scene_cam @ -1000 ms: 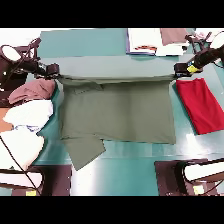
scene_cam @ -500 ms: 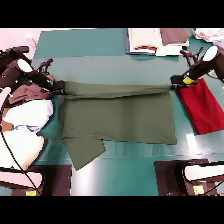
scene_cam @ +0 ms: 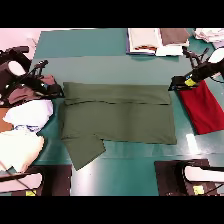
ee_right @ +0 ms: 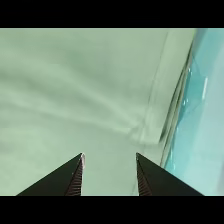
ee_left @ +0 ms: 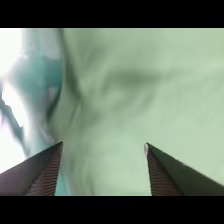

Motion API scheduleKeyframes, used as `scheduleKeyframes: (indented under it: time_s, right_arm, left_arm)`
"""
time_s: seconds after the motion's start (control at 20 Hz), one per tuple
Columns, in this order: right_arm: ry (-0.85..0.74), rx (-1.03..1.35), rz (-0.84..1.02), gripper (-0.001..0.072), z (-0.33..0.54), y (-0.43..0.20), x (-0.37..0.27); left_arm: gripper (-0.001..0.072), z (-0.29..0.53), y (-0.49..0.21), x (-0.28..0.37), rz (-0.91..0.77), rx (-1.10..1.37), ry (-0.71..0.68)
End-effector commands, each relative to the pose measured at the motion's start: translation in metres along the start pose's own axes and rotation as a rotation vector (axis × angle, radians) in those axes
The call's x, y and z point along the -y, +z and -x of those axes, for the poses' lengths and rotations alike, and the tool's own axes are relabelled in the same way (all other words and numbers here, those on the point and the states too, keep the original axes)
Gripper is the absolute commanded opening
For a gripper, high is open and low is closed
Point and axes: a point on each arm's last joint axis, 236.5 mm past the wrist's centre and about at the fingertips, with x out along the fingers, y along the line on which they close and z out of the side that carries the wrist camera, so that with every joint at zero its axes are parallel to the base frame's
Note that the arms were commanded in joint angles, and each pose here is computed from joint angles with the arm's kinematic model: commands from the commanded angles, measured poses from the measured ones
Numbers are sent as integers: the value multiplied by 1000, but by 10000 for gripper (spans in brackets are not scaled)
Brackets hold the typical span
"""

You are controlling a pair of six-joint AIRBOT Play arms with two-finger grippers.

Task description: Fold the shirts.

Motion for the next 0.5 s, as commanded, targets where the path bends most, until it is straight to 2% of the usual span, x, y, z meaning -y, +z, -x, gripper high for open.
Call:
scheduleKeyframes:
  time_s: [0.0, 0.2, 0.35, 0.45]
  right_arm:
    - [4, 68, 30, 388, 25, -20, -16]
    - [-5, 148, 35, 387, 35, -37, -21]
    - [-8, 171, 37, 387, 39, -45, -22]
    - [-6, 164, 38, 387, 40, -49, -23]
  left_arm:
    - [605, 5, -81, -9, 27, -88, 43]
    - [605, -25, -185, -7, 137, -218, 6]
    - [605, -45, -215, 16, 202, -239, -99]
    - [604, -56, -222, 29, 177, -243, -125]
